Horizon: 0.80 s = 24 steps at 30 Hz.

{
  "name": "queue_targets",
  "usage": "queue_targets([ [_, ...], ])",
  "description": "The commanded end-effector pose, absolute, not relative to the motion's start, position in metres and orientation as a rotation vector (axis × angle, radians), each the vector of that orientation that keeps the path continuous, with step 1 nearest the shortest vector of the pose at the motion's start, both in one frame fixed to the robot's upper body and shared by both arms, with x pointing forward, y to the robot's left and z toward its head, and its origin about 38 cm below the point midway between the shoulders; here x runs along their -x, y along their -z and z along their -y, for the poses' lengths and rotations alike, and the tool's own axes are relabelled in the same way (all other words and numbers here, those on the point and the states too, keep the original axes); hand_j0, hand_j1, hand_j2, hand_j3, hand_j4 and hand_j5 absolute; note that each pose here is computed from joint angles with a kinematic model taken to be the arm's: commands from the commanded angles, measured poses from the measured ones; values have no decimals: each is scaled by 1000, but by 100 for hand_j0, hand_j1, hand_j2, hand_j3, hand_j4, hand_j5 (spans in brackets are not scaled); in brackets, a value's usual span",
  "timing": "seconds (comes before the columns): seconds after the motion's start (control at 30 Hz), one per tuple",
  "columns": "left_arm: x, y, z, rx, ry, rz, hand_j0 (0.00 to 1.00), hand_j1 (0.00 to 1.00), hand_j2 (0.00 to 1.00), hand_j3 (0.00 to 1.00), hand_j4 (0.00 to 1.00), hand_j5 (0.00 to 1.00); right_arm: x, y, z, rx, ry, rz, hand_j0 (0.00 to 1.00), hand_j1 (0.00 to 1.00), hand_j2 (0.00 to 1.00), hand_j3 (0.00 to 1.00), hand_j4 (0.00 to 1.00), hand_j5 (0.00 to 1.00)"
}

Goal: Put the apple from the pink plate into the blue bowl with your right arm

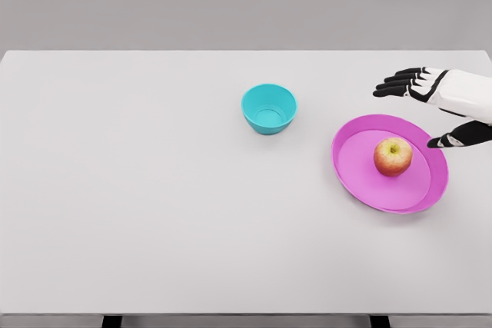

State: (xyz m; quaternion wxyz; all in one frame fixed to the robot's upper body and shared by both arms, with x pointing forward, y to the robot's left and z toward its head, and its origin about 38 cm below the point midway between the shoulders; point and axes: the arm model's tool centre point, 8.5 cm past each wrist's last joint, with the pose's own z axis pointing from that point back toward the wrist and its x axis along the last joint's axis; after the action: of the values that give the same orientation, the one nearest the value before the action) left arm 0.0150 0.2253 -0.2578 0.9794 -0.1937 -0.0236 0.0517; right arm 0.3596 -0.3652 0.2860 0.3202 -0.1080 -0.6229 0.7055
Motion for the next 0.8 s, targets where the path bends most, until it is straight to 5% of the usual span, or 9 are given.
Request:
queue_targets([
  [0.0, -14, 258, -225, 390, -105, 46, 100, 100, 100, 100, 100, 100, -360, -286, 365, 277, -1846, 1639, 100, 100, 100, 100, 100, 100],
  [0.3, -14, 258, -225, 390, -106, 45, 100, 100, 100, 100, 100, 100, -359, -253, 365, 215, -1809, 1515, 100, 100, 100, 100, 100, 100],
  [0.77, -14, 258, -225, 390, -106, 45, 100, 100, 100, 100, 100, 100, -389, -203, 368, 332, -1817, 1316, 100, 100, 100, 100, 100, 100],
])
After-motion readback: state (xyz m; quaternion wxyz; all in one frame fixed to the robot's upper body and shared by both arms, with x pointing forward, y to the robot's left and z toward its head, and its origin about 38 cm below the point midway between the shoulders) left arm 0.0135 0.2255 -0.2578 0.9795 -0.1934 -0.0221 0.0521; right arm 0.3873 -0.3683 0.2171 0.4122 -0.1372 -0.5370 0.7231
